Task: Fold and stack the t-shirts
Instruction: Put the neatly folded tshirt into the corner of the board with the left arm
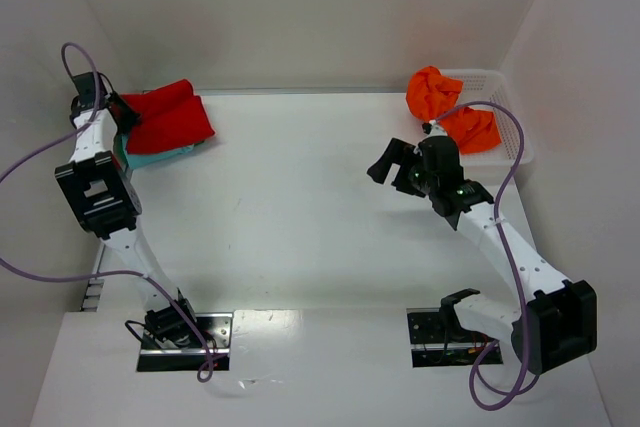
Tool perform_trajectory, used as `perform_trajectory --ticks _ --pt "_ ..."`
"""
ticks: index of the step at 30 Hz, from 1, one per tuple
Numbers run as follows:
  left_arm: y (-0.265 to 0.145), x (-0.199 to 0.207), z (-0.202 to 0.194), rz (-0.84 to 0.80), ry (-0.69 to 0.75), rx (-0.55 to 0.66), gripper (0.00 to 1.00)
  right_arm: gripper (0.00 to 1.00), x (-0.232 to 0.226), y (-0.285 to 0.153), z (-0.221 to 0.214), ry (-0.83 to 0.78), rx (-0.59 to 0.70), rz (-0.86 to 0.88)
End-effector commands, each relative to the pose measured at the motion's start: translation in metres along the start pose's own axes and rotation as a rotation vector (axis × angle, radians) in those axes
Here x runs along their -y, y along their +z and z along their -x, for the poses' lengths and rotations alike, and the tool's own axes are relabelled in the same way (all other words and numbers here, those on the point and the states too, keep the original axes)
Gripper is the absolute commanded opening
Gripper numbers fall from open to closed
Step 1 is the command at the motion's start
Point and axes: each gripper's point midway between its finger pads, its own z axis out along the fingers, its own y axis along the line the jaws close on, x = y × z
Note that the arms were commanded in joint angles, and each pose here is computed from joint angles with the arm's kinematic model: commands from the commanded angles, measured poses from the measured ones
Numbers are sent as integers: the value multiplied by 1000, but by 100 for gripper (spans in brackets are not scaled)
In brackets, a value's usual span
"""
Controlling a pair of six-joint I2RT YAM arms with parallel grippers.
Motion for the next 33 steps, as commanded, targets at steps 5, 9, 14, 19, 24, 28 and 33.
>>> perform_trajectory --ticks 5,9,14,19,24,28,33 --pt "-45 4 80 45 3 248 0 100 -2 2 0 4 7 13" --pt "-54 7 96 54 3 295 0 100 1 6 -3 6 -7 3" --pt "-49 3 100 55 -2 292 0 100 0 8 -2 6 -7 3" --pt "-35 -10 80 85 -7 242 32 100 -1 8 0 5 0 8" --pt "-39 -6 71 50 -3 235 64 100 0 10 -2 6 -7 3" --pt "-56 4 80 17 -7 264 84 100 -4 9 1 5 -5 16" --pt "-84 34 98 -71 16 312 96 100 -6 8 4 -6 2 21"
